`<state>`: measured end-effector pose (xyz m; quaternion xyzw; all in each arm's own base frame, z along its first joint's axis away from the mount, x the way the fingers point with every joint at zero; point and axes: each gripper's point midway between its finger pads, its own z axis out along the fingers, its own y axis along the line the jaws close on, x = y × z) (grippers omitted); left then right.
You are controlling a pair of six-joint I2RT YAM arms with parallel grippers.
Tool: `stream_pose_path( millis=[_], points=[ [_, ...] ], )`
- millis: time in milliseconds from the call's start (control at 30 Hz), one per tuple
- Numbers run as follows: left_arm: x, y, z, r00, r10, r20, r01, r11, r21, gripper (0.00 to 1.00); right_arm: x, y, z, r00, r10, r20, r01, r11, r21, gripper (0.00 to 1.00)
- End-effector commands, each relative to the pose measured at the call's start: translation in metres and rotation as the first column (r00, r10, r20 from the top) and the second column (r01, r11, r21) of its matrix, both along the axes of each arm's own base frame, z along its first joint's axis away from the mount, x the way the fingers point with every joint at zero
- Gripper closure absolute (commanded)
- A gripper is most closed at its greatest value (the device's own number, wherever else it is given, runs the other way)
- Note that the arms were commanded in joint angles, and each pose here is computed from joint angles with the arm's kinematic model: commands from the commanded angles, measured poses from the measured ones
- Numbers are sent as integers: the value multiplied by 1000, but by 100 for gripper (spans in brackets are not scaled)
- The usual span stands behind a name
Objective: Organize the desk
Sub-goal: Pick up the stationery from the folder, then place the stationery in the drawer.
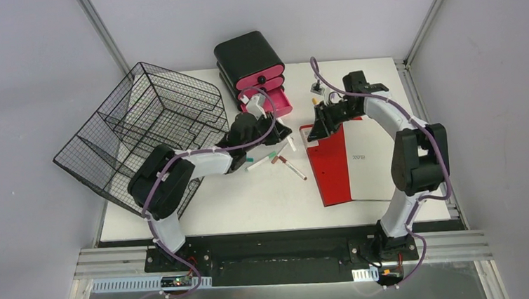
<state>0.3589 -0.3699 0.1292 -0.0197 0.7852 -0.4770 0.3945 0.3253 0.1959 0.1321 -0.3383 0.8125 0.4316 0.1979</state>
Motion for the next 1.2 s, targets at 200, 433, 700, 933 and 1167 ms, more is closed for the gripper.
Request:
stream_pose_path(
  millis=[200,433,700,933,1167],
  points=[
    [59,71,19,959,-87,269,-116,747,655,100,6,-18,45,974,-1,228,10,999,-39,60],
    [97,88,31,911,-213,353,-201,519,831,100,5,-21,51,965,-7,262,18,999,-37,61],
    [135,90,30,871,-307,384,-276,342,898,100,8,-26,62,943,-30,332,42,999,-29,61],
    [166,90,23,851,-330,409,-352,222,909,98,8,-30,66,936,-44,348,54,998,-19,61],
    [171,87,23,836,-345,427,-376,208,903,54,9,-33,70,927,-51,371,63,998,-21,61]
  ],
)
